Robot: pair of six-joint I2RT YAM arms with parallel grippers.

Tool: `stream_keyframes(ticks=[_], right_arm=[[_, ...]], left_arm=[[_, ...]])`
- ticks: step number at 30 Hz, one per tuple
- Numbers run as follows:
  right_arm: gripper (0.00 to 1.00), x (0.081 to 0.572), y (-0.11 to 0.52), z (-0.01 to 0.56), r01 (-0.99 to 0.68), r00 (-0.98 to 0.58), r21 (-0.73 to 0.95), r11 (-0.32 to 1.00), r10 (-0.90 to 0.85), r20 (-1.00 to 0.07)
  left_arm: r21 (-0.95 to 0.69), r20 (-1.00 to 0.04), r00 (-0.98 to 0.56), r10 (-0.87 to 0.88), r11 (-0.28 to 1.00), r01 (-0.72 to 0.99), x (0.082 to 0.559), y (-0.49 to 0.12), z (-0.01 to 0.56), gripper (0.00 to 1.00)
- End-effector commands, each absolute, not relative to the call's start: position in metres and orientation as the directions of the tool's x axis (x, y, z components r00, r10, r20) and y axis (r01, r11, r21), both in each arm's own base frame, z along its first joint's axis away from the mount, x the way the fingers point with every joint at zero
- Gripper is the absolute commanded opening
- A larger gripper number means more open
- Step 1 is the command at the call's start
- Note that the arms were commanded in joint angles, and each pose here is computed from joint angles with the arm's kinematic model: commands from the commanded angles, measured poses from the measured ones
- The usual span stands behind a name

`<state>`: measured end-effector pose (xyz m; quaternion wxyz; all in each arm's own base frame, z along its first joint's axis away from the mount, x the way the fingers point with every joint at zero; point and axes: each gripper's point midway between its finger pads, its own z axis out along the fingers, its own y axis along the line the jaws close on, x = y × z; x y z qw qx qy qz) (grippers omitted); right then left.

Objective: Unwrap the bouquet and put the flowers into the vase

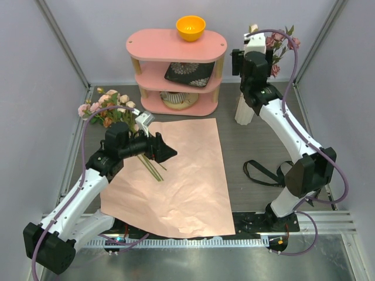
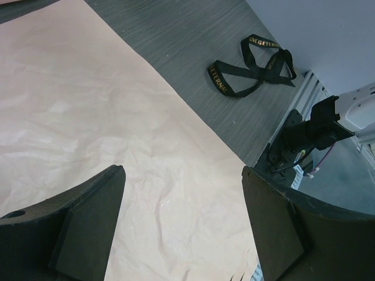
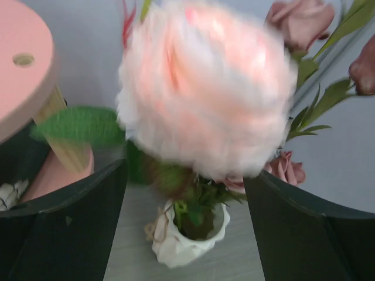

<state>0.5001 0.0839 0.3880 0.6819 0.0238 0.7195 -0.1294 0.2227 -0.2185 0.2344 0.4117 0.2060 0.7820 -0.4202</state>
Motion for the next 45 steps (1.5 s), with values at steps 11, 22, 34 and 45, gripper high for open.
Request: stream_keyframes(ticks=[11,22,34,45], right_arm=[[0.88,0.392,0.122,0.304,0.021,-0.358,0.061,0.998,0.064,-0.931],[0.84,0.271,0.264,0.163,-0.345,-0.609,0.408,0.845,0.129,-0.783],[0.81,0.254,0.296,0.146,-0.462,-0.63,0.398,0.793,0.022,-0.776],[0.81,0.252,0.263,0.153,-0.46,-0.56,0.281,0.842,-0.03,-0.828]], left_arm=[[-0.465,-0.826,-0.56,-0.055,0.628,0.624,0.242,-0.211,0.24,0.85],[-0.369,-0.733,-0.614,-0.294,0.929,-0.004,0.312,-0.102,0.176,0.83],[-0.241,-0.539,-0.671,-0.509,0.857,-0.456,0.334,-0.046,0.12,0.56],[-0.171,-0.493,-0.637,-0.593,0.784,-0.597,0.353,-0.05,0.089,0.56]])
